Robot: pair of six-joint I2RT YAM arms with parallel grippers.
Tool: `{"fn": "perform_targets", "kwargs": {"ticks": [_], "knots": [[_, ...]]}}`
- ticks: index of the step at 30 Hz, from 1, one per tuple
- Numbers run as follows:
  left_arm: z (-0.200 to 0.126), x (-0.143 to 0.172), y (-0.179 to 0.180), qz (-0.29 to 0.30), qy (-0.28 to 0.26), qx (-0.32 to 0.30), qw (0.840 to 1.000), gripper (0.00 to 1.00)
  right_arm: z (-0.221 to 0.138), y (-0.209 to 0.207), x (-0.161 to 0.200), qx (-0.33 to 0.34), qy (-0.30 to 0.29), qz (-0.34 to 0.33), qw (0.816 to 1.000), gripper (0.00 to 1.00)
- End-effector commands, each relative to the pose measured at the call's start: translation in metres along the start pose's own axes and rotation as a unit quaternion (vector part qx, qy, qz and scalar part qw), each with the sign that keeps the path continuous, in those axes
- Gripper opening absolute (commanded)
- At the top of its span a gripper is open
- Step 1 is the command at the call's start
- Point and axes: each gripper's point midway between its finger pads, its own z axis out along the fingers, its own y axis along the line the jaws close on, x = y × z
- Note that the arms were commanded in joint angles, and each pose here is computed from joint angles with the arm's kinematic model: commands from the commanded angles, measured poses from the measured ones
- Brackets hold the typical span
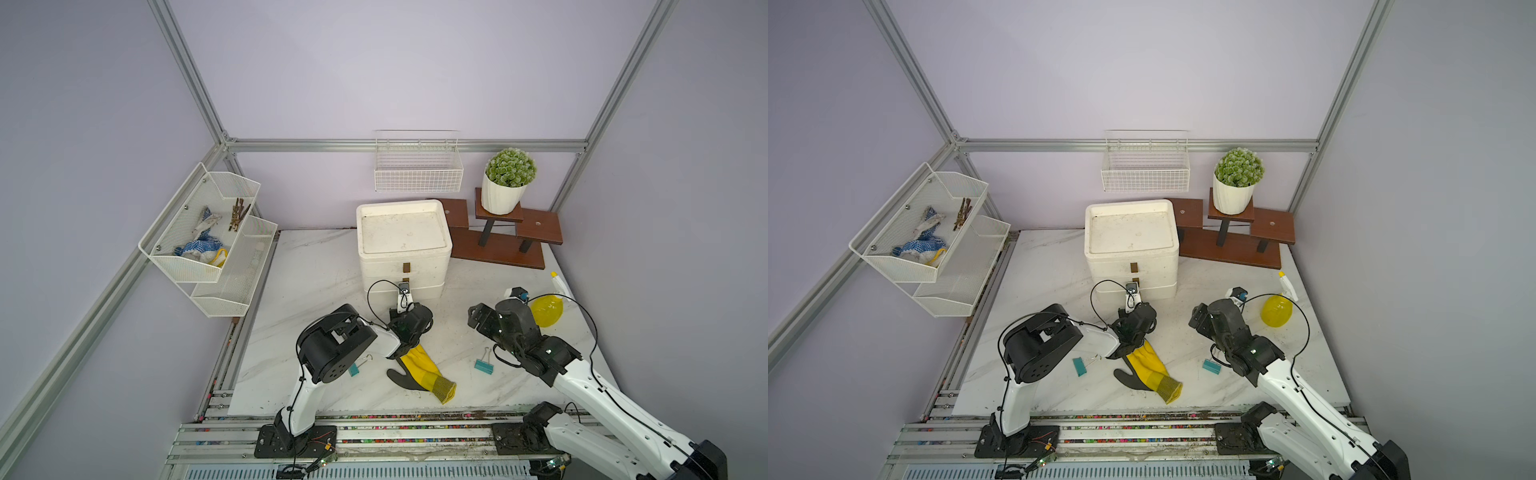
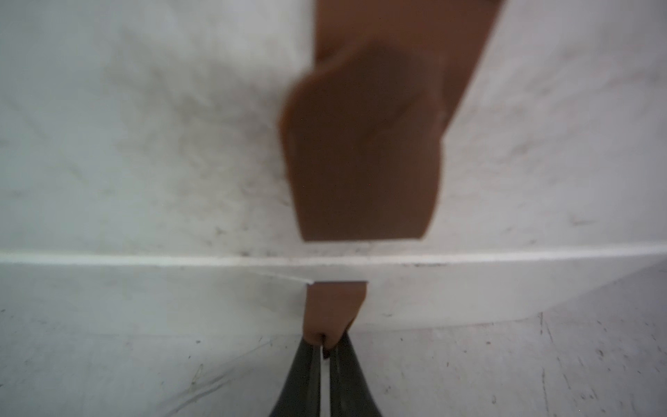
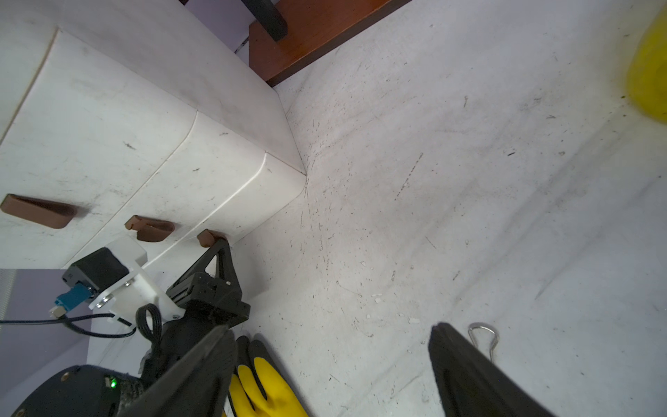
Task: Put the binder clips in the drawer according to color
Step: Open the drawer in the storage box.
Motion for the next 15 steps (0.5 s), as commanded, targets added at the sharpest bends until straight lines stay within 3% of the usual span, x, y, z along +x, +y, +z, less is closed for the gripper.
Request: {"fn": "perform_targets", "kwargs": {"ticks": [1, 15], "knots": [[-0.002, -0.024, -0.011, -0.022, -0.030, 0.006, 0.999, 0.00, 0.000, 0.003, -0.005, -0.004, -0.008, -0.005, 1.000, 0.90], [-0.025, -0.020, -0.017, -0.034, -0.027, 0.006, 0.999, 0.00, -0.001, 0.000, -0.007, -0.006, -0.015, 0.003, 1.000, 0.90]]}}
